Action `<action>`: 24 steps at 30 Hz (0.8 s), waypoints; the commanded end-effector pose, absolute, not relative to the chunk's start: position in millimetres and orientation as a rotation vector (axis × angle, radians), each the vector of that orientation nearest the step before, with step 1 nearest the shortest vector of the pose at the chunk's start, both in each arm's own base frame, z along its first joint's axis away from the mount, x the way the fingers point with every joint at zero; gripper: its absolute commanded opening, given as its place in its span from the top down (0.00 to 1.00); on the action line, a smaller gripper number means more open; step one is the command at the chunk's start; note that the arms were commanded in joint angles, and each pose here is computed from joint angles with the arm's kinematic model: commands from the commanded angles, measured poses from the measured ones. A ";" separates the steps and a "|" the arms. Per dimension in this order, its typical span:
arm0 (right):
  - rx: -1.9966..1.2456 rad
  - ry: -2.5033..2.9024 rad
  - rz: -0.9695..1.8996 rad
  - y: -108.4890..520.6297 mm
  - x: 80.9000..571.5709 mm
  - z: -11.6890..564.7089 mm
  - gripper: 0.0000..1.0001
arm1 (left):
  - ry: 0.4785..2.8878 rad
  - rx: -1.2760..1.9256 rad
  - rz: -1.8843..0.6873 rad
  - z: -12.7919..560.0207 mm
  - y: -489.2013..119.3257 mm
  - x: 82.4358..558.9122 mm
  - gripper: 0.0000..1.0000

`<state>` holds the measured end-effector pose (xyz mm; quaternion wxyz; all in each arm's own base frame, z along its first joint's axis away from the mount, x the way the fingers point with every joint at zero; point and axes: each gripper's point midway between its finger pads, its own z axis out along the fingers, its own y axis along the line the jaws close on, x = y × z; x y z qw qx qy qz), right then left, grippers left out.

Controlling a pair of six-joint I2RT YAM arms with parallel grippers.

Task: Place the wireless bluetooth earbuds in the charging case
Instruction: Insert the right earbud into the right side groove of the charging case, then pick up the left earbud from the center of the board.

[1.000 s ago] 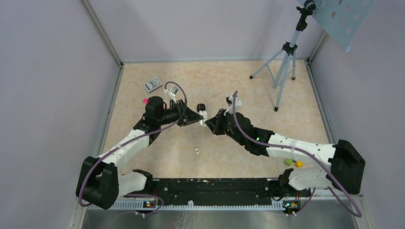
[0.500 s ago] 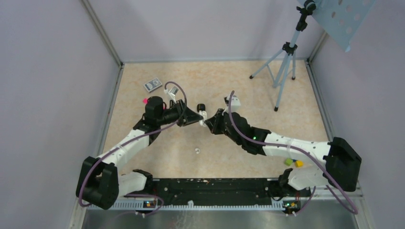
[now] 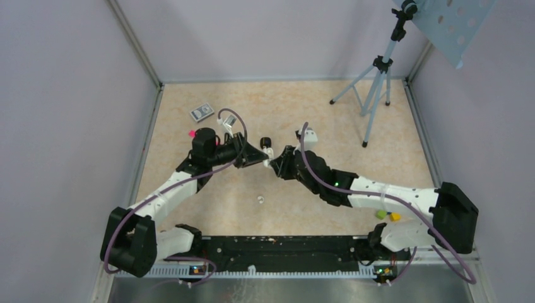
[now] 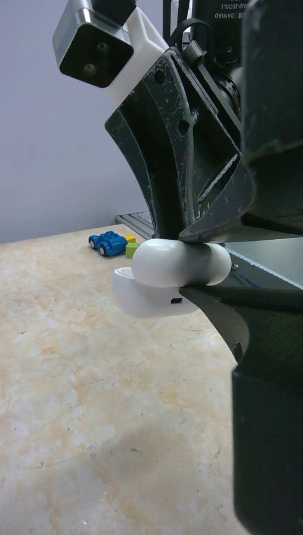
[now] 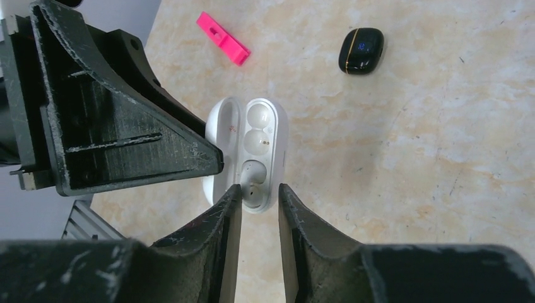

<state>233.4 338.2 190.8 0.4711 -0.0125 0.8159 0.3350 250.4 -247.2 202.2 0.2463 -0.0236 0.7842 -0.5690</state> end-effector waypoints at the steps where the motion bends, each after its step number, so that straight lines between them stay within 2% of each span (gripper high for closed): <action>1: -0.006 1.906 0.866 332.8 231.1 235.1 0.72 | 2.114 -0.008 -1.535 206.0 -248.0 251.9 1.00; 7: -0.014 1.891 0.838 302.6 219.7 245.8 0.68 | 2.161 -0.014 -1.466 189.7 -240.4 259.5 1.00; 11: -0.110 1.961 0.788 292.0 207.1 219.7 0.64 | 2.221 -0.012 -1.405 182.3 -221.2 265.4 1.00; 15: -0.321 2.075 0.856 315.9 182.8 182.7 0.63 | 2.345 -0.050 -1.280 168.7 -190.2 260.5 1.00; 24: -0.672 2.265 0.799 380.1 154.0 111.8 0.61 | 2.353 -0.166 -1.236 173.5 -145.7 251.1 1.00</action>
